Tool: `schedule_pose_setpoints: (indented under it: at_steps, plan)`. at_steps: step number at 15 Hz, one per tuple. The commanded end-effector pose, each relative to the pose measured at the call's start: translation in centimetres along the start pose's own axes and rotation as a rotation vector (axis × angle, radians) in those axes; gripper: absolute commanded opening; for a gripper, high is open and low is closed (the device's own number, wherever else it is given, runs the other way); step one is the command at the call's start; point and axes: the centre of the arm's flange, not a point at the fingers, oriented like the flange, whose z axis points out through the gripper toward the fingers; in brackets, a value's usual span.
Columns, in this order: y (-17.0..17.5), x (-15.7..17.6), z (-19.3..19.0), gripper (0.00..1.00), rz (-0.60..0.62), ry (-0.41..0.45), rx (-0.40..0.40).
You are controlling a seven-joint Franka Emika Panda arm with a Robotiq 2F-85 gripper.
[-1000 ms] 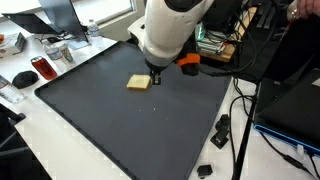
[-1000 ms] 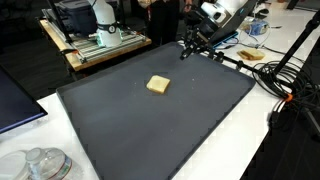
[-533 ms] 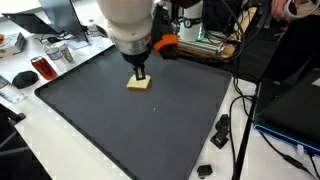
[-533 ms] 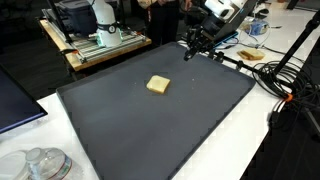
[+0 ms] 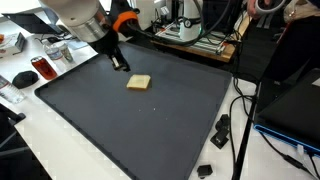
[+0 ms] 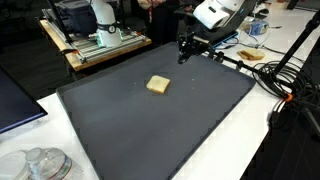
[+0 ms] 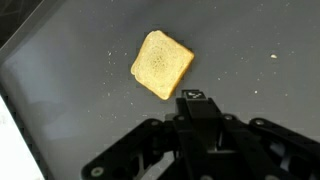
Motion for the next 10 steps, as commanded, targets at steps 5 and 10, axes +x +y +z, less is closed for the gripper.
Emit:
schedule_pose_setpoints:
  at_steps: [5,10]
  plan:
    - [2.6,3.0,-0.1,0.22,-0.057,-0.010,0.035]
    - [2.6,3.3,-0.1,0.05,-0.078,-0.027,0.041]
